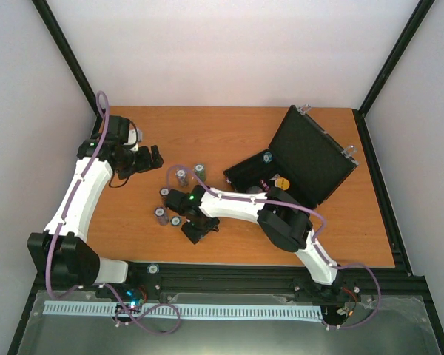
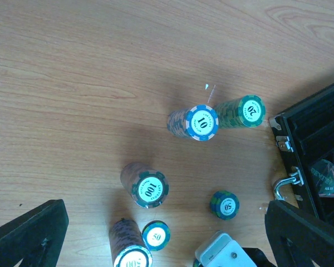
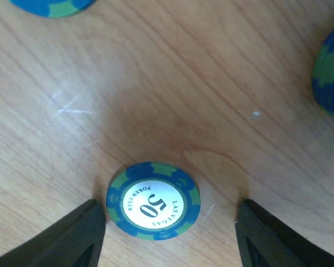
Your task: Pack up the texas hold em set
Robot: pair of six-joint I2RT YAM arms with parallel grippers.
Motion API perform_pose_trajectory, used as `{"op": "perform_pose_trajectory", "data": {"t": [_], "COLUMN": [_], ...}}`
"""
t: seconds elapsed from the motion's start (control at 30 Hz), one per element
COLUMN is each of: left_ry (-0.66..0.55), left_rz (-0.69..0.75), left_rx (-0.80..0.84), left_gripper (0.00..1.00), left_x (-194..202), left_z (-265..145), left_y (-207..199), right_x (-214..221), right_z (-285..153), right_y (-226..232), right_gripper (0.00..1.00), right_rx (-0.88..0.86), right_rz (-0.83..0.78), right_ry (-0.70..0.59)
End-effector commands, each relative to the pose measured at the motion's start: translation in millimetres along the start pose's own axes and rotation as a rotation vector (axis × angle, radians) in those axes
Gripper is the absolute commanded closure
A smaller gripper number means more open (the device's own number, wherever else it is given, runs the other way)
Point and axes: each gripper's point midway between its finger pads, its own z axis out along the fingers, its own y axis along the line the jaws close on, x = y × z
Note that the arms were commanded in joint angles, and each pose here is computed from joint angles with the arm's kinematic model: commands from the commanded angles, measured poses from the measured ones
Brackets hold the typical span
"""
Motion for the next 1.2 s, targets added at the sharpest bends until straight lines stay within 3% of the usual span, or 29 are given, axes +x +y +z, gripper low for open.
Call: {"op": "perform_pose_trajectory", "data": {"t": [0.0,0.27,0.57,0.67,0.87,1.17], "left_ry": [-0.018,-0.011,-0.006,-0.006,-0.003,-0.011], "left_rz": [0.005,0.008,0.009,0.01,0.01,0.017], "left_rx": [0.014,0.013,0.016,0.013,0.018,0.016], "left_gripper": [0.0,0.0,0.0,0.0,0.0,0.0], "left_x": [-0.8,-0.5,0.2,-0.1,0.0,-2.0], "left_z": [-5.2,-2.6,0.1,0.5,1.3,-2.7], "left_y": [-2.9,-2.4,-2.6,-2.1,-3.1,-3.7], "right_x": [1.2,-2.9,-6.7,-10.1,-22.1,-33.4], "right_z": [15.4,14.5,1.5,-6.2,-19.1,-11.4], "right_y": [-2.7,-2.5,-13.5,-17.2,-23.7,-19.8], "right_gripper": [0.39,0.64,0.68,0.62,0.29,0.31], "right_rx": [0.007,0.018,0.048,0.051,0.071,0.032], "right_rz": [0.0,-0.008,0.011,0.014,0.05,0.074], "right_ry": [0.022,0.031,0.012,-0.006,-0.038,-0.022]}}
